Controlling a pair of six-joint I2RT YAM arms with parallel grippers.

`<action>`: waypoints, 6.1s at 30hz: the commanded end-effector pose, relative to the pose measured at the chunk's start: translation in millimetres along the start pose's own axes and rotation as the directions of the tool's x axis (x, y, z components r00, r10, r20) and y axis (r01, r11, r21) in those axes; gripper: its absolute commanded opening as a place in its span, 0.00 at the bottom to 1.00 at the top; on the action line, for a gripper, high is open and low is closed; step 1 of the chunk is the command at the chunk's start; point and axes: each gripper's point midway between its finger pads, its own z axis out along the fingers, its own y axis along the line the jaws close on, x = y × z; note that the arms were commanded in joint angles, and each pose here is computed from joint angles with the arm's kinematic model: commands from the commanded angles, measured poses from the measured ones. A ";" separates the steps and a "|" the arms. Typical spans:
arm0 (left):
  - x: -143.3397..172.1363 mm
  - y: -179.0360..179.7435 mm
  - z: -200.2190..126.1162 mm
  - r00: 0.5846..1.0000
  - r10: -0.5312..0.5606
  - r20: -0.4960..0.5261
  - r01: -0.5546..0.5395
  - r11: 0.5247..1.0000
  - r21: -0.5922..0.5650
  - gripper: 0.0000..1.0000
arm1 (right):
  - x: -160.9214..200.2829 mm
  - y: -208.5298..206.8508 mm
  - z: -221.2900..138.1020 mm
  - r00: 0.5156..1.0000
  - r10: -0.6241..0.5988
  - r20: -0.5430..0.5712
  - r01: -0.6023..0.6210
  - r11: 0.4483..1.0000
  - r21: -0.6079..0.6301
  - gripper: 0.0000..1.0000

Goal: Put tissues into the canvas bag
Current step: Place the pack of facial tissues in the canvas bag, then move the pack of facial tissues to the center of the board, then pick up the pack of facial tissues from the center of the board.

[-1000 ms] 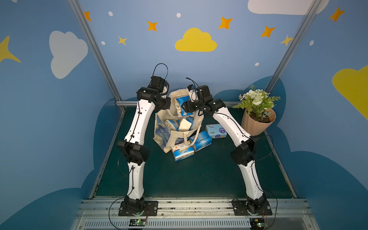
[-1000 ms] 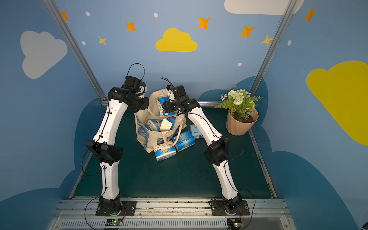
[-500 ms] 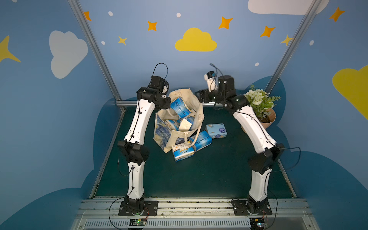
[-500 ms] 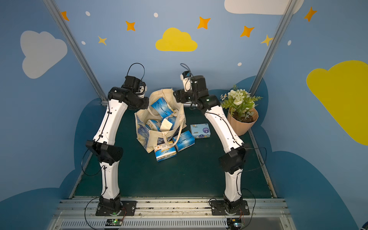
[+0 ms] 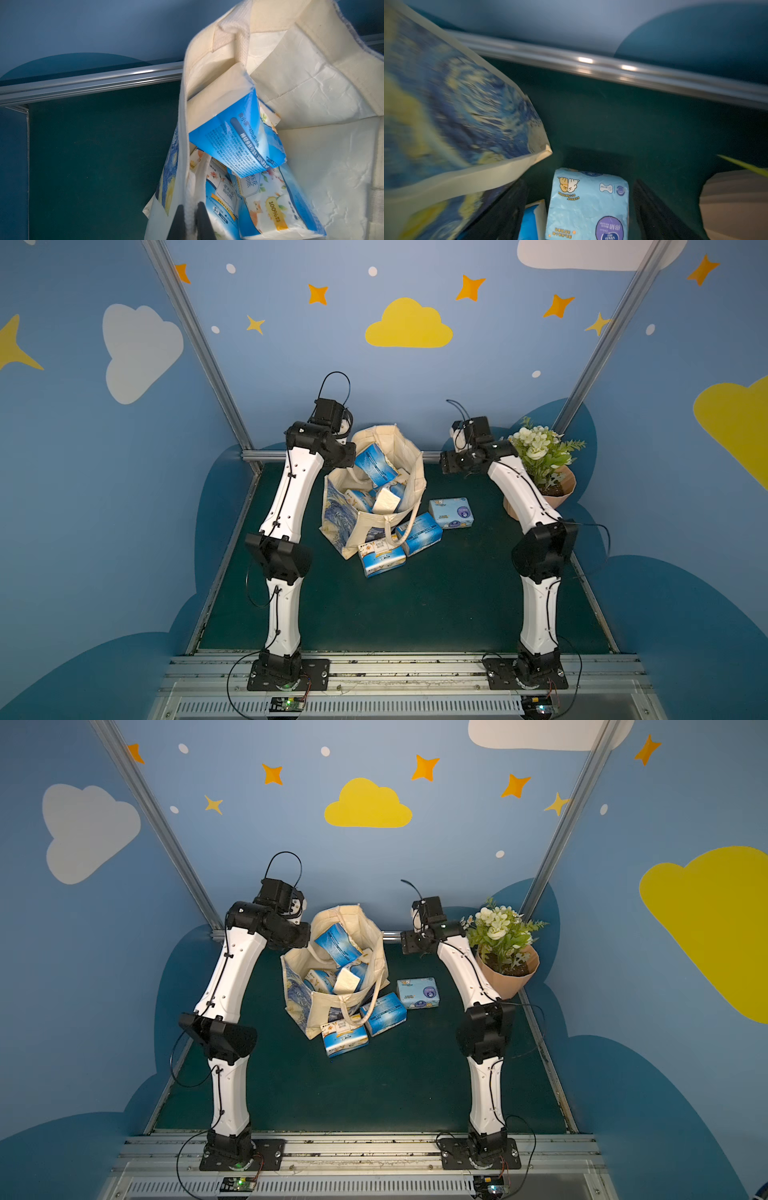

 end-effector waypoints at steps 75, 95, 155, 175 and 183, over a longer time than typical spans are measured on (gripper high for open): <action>-4.3 -12.2 -7.6 0.999 0.040 0.022 -0.041 0.998 0.038 0.10 | 306.5 -65.9 -98.4 0.636 0.509 -0.581 -0.205 0.837 0.508 0.67; -2.6 2.0 -15.4 0.999 0.041 0.023 -0.041 0.999 -0.001 0.11 | 210.7 -108.3 7.1 0.789 0.436 -0.434 -0.206 0.852 0.482 0.71; 2.0 41.4 -26.1 0.998 0.057 0.009 -0.054 0.976 -0.211 0.51 | 196.3 -33.0 15.1 0.762 0.455 -0.460 -0.318 0.883 0.346 0.93; 6.5 30.3 0.8 1.000 -0.015 -0.023 0.013 0.997 -0.081 0.04 | 206.4 -30.0 16.1 0.753 0.427 -0.501 -0.301 0.900 0.316 0.93; 6.9 31.1 -3.5 1.000 -0.015 -0.022 0.013 0.997 -0.082 0.04 | 223.0 -19.1 41.7 0.705 0.438 -0.558 -0.368 0.898 0.241 0.93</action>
